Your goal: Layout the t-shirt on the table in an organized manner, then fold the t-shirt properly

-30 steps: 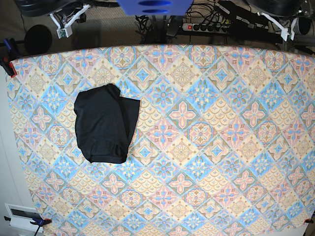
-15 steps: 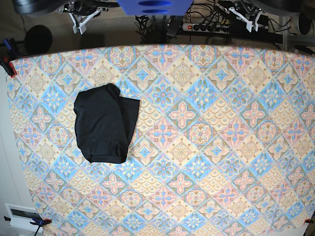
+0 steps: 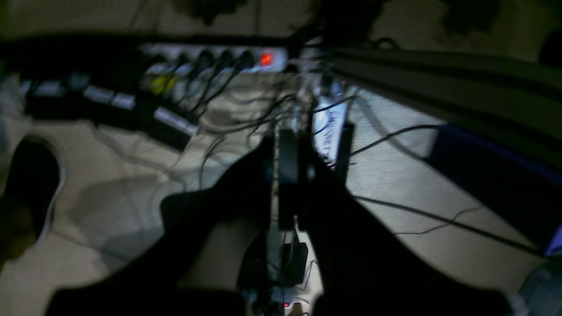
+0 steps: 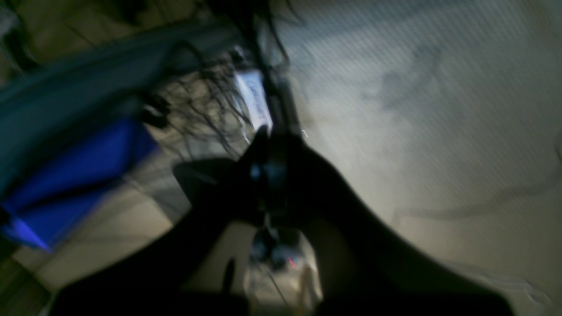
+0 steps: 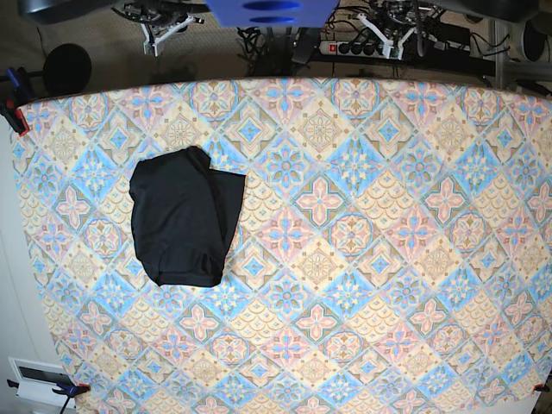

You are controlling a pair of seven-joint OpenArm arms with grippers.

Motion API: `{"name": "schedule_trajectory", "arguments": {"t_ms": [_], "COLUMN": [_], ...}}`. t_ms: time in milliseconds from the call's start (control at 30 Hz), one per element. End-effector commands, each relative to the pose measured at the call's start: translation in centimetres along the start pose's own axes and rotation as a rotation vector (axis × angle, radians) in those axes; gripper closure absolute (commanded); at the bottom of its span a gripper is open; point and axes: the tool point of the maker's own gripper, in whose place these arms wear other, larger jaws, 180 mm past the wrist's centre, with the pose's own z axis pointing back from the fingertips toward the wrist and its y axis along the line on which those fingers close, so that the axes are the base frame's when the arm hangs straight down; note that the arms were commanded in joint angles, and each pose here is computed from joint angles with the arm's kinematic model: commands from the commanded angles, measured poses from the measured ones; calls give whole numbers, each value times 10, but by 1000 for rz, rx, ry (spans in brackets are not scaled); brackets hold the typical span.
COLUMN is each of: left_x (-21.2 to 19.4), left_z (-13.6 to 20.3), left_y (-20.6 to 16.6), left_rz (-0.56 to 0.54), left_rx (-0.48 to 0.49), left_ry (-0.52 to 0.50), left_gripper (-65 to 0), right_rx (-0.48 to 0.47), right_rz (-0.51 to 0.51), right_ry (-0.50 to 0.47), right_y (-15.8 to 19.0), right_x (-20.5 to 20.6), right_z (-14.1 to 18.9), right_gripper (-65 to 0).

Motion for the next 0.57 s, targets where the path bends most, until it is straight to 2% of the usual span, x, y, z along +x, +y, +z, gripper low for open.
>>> {"name": "schedule_trajectory", "arguments": {"t_ms": [0,200,433,533], "left_x": [-5,0,15,26], "left_z": [1,-5,-8,-10], "left_y": [-2,-21,-20,-26], "left_rz": [-14,-45,-38,-38], "left_rx": [-7,-47,-43,-58], "left_ry": [4,1,-25,-51], "left_gripper": [-5,-7,-7,-7], "right_rx": [-15,-26,-315,-324], "right_rz": [1,-4,-8,-6], "right_ry": [18,22,22,24], "right_y": [-10,-12,-61,-62], "right_x": [-10,-13,-13,-13], "right_z": [4,4,12,12], "right_gripper": [0,0,0,0]}}
